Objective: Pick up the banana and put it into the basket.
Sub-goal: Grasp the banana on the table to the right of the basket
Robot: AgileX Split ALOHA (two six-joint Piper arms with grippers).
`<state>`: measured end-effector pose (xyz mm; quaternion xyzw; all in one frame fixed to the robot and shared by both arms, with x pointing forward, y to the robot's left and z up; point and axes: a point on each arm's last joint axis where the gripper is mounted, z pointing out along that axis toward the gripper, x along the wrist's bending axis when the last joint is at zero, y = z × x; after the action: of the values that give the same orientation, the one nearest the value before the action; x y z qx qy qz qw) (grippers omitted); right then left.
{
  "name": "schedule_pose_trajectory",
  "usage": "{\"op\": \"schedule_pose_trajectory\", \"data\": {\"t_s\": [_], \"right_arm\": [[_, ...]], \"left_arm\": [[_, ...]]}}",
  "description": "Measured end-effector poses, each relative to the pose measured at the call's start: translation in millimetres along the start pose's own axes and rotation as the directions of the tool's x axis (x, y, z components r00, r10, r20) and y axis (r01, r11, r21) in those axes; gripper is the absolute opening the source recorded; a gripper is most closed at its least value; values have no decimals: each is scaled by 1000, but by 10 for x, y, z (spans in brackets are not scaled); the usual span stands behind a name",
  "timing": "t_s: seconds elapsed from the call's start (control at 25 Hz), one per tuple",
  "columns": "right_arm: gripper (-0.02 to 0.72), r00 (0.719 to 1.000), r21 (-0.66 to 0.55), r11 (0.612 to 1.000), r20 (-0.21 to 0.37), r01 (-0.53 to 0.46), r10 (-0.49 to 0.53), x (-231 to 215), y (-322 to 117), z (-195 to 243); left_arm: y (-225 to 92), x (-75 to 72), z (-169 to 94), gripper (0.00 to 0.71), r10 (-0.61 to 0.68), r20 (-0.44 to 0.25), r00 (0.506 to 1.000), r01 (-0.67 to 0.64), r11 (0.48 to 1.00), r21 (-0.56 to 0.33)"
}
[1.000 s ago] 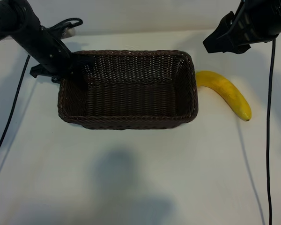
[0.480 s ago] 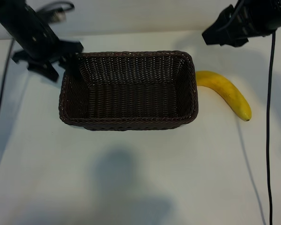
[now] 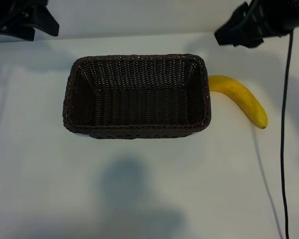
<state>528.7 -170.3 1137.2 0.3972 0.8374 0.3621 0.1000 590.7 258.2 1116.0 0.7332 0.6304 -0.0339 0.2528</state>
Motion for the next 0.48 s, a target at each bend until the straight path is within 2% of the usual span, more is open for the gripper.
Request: {"op": "schedule_pose_trajectory", "data": {"t_s": [0.12,0.2,0.36,0.48], "right_arm": [[524,999,113,993,40,16,-21,-63,-102,31],[524,997,200,980,83,-23,7,-197,-190,109],[524,981,315,941,184,-123,66,-575,-367,261],[524,971,335,927,216,-168,98,-787,-454,318]], "left_arm": [[-167,75,152,573,-28,87,996,24,998,56],[-288,138,327,573,-49,138,989,33,993,111],[-445,208,551,573,-64,172,983,38,988,150],[-444,212,577,573,-63,179,982,40,990,132]]}}
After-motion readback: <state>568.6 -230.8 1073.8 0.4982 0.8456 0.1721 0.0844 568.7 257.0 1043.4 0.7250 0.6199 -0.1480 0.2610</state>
